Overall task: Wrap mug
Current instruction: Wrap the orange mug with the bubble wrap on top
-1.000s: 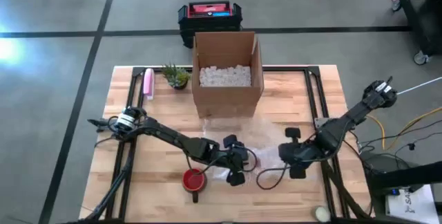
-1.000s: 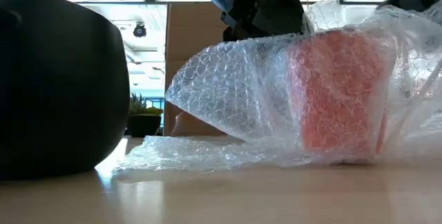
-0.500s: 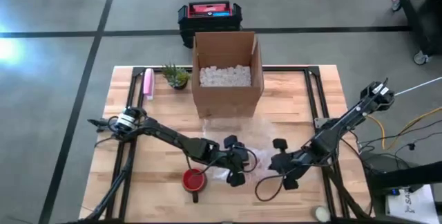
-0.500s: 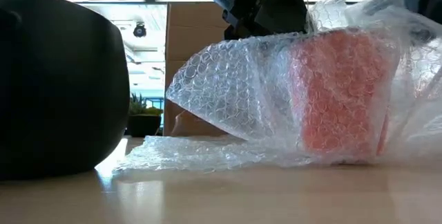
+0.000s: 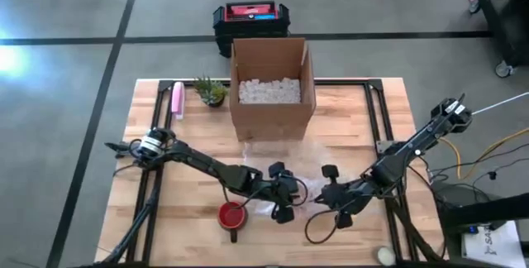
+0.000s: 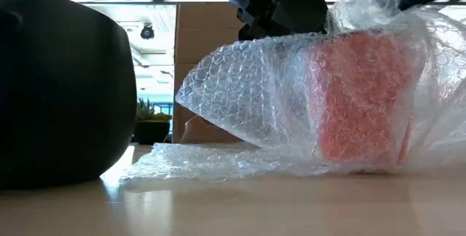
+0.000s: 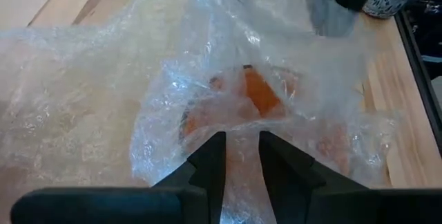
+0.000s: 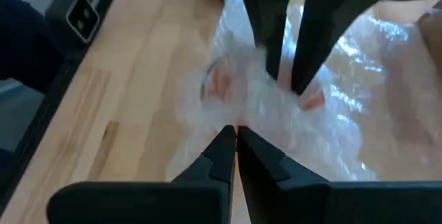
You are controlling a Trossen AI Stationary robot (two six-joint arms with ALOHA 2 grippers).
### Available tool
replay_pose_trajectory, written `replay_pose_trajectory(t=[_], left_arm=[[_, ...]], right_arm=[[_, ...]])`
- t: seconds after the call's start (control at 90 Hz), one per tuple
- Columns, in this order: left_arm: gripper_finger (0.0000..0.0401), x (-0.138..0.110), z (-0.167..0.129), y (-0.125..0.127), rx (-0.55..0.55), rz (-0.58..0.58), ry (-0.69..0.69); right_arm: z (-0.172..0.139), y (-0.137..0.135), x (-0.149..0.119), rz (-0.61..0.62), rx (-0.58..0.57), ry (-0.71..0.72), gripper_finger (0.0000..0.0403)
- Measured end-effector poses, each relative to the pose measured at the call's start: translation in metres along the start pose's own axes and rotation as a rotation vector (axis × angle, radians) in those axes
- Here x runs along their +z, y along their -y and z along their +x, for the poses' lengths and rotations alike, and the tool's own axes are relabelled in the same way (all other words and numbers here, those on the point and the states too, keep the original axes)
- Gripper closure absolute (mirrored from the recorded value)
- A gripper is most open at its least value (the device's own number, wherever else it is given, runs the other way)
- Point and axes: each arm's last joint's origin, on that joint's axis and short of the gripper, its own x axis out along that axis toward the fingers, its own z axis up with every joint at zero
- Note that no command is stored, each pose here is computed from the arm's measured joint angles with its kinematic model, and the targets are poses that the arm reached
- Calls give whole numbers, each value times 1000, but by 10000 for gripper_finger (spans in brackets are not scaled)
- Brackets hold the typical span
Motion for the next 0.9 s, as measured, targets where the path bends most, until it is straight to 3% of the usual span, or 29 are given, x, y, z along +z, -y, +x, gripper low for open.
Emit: replay_pose_trajectory(t=[0.356,0.467,0.9], left_arm=[[326,1,0,1,-12,-3,10],[326,1,0,1,-14,-3,10],[326,6,-14,1,-39,-28,-11]], right_arm=[[-3,4,13,-31,-6,33,401],[9,6,20,-50,-21,44,401],[84,-3,32,-252,-94,-283,401]])
